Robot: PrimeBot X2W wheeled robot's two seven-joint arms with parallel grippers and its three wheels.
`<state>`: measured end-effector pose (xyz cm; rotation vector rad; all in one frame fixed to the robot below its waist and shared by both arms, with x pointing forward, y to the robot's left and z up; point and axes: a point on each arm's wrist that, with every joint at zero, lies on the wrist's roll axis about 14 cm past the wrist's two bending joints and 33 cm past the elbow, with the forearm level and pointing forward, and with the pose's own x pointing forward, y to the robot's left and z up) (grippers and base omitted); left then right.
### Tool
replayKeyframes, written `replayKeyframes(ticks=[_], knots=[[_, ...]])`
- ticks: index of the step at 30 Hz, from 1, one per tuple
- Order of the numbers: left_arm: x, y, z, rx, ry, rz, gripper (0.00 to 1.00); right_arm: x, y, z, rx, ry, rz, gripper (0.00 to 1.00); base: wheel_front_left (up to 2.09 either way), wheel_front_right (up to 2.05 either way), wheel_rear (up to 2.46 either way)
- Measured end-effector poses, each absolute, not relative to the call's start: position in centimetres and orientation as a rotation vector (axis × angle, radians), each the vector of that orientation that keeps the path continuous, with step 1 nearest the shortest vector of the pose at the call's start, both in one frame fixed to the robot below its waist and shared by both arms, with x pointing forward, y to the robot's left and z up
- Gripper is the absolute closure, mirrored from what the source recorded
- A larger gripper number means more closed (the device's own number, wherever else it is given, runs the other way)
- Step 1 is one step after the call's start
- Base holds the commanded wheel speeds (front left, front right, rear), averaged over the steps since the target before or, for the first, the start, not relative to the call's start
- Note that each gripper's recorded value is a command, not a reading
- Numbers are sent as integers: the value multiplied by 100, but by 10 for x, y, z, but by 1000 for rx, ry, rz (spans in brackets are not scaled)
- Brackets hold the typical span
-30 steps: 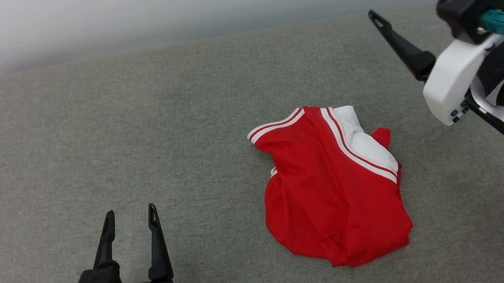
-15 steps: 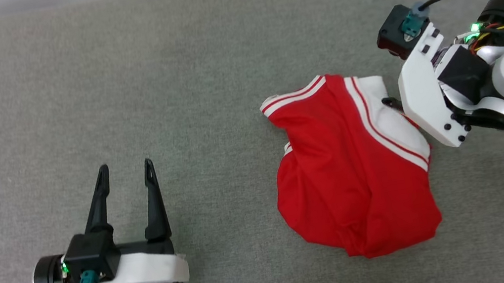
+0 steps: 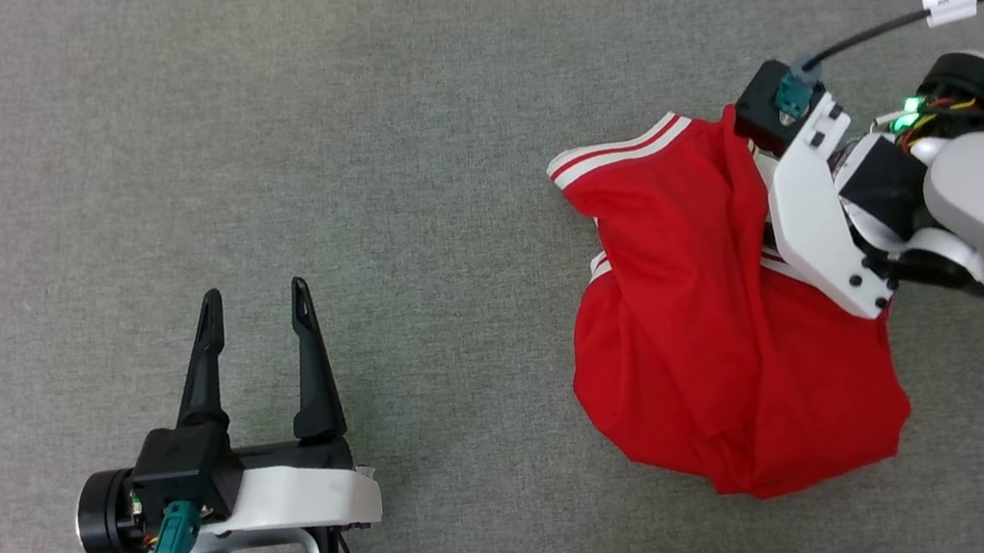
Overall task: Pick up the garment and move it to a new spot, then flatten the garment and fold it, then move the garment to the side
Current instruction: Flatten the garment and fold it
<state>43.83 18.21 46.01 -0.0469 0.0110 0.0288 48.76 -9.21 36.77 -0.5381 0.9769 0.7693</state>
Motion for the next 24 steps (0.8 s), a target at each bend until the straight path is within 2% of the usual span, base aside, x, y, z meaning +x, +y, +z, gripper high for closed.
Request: replayKeyframes(ticks=[4,8,14,18,24], knots=[[435,180,466,-53,-1,28,0,490,-87,389,-520,840,791,100,0,0,0],[427,180,475,-53,-19,31,0,502,-99,433,-463,677,755,100,0,0,0],[421,170,483,-61,-36,5,0,498,-161,478,-424,576,622,100,0,0,0],[423,162,488,-64,-53,-17,0,474,-208,464,-345,646,519,100,0,0,0],[425,158,484,-65,-43,-28,0,417,-261,392,-290,890,395,100,0,0,0]])
